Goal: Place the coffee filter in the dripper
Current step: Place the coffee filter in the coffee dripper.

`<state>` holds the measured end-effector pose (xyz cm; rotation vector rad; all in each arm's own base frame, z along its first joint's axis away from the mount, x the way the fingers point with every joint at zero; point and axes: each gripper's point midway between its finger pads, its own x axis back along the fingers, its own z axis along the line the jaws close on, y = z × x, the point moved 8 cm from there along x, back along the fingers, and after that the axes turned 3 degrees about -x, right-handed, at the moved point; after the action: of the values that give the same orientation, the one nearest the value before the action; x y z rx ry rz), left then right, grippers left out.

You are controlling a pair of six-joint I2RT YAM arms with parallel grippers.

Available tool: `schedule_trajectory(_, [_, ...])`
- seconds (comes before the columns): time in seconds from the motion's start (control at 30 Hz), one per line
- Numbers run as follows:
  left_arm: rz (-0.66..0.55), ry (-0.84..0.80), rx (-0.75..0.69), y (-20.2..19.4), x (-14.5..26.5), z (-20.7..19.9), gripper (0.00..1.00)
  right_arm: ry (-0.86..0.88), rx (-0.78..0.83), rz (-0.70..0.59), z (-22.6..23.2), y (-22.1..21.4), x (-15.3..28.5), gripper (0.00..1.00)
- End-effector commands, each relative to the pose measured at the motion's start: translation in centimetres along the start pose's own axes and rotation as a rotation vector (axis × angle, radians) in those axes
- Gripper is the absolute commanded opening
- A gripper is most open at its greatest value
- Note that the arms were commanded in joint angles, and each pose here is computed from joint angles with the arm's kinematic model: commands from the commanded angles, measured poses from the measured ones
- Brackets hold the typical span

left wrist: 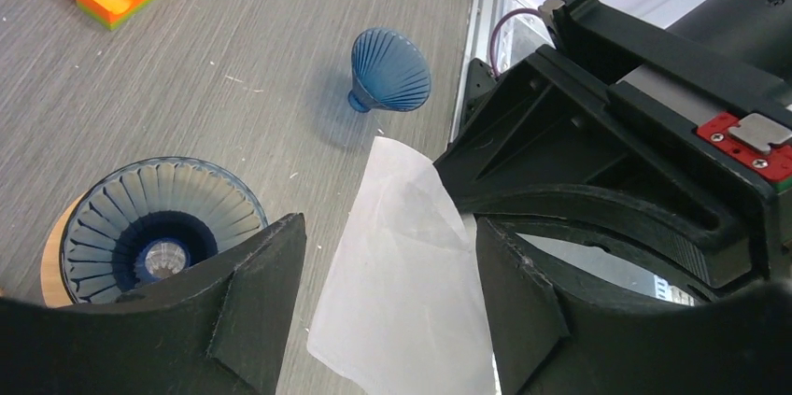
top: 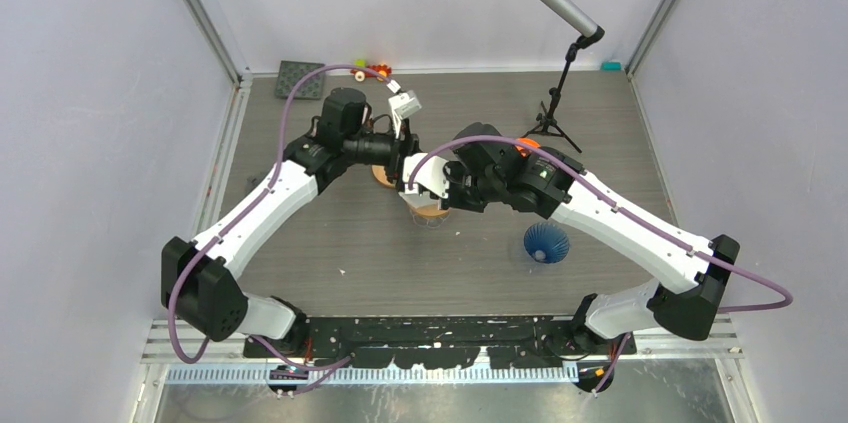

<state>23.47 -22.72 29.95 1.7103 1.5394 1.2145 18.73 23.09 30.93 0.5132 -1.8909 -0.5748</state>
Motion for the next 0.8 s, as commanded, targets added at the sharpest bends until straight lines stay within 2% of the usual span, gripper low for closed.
schedule_trajectory(0.0, [0.011,-0.002,-0.032,-0.23,-0.18,-0.01,0.68,-0.033,0.02,-0.038,-0.56,1.11,0.82,0.0])
schedule_trajectory(0.77, [0.045,-0.07,-0.069,-1.0,-0.96,-0.51,0.43,-0.033,0.042,-0.003,-0.58,1.38,0.55,0.01])
